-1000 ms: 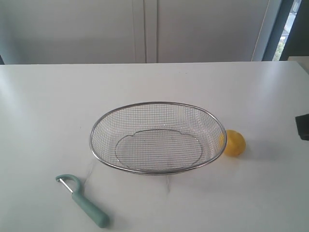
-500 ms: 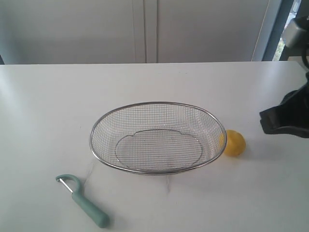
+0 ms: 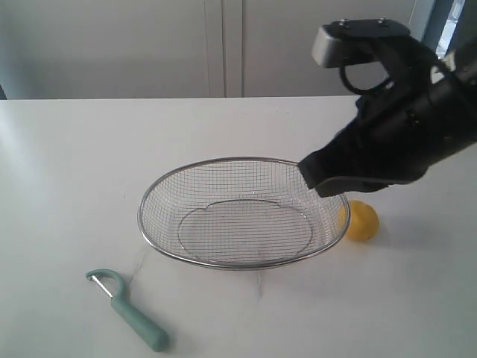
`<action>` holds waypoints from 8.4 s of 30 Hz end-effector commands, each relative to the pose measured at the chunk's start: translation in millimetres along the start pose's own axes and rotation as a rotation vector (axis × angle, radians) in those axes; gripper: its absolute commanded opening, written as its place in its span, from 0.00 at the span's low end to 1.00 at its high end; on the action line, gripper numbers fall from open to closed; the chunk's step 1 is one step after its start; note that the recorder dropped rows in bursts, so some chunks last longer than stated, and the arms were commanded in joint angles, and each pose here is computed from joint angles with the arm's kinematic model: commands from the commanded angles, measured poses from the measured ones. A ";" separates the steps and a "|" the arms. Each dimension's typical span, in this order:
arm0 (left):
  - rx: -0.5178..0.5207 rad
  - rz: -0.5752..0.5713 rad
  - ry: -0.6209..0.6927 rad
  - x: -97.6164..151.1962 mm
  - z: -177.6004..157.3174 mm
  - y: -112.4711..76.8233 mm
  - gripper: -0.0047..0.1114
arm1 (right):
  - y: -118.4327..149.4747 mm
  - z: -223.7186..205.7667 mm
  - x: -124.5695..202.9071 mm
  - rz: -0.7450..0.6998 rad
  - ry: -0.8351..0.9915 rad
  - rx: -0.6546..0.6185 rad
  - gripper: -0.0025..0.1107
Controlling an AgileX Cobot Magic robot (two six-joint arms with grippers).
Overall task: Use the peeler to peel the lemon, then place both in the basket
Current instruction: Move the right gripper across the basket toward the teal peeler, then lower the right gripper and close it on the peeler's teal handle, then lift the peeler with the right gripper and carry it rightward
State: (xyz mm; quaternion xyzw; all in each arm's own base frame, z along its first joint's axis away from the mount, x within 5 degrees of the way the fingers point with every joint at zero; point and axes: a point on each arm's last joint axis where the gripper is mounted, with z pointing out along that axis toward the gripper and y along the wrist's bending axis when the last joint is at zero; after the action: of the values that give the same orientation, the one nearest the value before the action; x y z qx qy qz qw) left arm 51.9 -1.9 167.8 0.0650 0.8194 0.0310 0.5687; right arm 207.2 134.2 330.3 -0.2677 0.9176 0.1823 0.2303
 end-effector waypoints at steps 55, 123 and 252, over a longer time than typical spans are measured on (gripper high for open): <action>0.006 0.007 0.003 1.5 0.3 -0.5 0.04 | 177.9 221.7 -42.9 -0.464 0.376 0.043 0.02; 0.006 0.007 0.003 1.5 0.3 -0.5 0.04 | 167.3 272.3 -9.5 -0.405 0.506 0.114 0.44; 0.006 0.007 0.003 1.5 0.3 -0.5 0.04 | -15.0 -75.7 125.1 0.113 -0.098 0.457 0.02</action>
State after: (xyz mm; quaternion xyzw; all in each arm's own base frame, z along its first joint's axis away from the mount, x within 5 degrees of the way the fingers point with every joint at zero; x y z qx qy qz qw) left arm 51.9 -1.9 167.8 0.0650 0.8194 0.0310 0.5687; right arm 99.7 40.4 325.5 -0.1538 0.9370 0.0004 0.3137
